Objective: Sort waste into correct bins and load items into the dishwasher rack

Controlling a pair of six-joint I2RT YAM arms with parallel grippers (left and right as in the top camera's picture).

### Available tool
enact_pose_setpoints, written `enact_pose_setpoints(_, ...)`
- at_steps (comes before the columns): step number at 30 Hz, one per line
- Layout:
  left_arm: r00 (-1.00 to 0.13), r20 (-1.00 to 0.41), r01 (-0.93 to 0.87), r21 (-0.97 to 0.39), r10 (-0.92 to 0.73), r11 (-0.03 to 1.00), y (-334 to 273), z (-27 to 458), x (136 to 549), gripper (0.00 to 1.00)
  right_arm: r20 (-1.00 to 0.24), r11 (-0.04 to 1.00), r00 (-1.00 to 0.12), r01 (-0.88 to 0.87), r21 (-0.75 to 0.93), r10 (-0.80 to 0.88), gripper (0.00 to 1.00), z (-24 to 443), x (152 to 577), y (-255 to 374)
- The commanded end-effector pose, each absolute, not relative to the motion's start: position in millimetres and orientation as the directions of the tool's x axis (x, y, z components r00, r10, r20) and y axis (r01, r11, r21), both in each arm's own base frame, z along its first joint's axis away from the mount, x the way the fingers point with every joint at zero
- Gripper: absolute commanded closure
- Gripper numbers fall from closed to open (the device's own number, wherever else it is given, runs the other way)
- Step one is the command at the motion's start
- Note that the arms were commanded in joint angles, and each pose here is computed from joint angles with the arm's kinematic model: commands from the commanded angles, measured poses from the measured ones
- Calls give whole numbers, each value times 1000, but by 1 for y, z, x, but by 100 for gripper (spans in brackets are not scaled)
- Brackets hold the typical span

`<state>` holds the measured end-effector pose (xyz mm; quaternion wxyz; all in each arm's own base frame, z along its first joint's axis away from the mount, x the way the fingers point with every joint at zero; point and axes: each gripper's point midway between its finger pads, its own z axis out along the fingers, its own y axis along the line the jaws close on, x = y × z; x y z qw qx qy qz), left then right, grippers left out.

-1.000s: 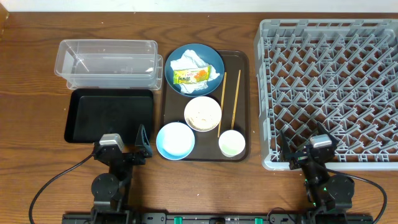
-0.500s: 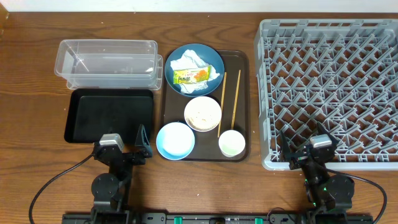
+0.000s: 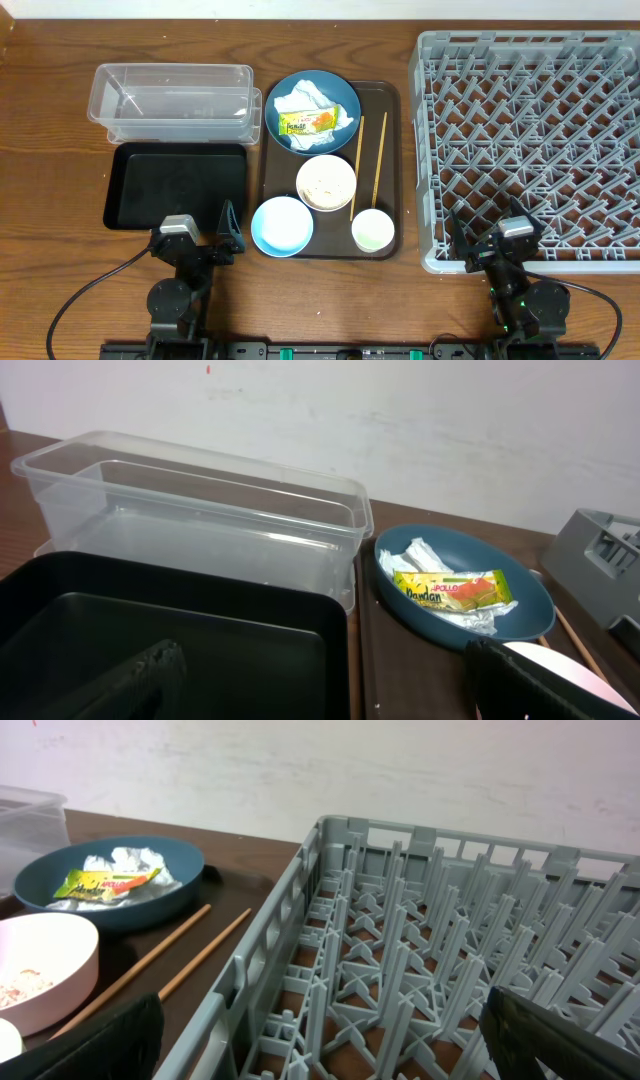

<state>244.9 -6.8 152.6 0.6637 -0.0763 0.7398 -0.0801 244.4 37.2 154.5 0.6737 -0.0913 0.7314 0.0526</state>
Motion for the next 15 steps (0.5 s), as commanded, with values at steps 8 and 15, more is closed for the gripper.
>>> enact_pose_setpoints(8,-152,-964,-29,-214,-216,976,-4,136,244,9,-996,976,-75,-217,-34,-52,1,155,244,40)
enact_pose_setpoints(15,-152,-965,-33,-214,-216,976,-4,136,244,8,-996,976,-75,-217,-34,-51,1,155,244,40)
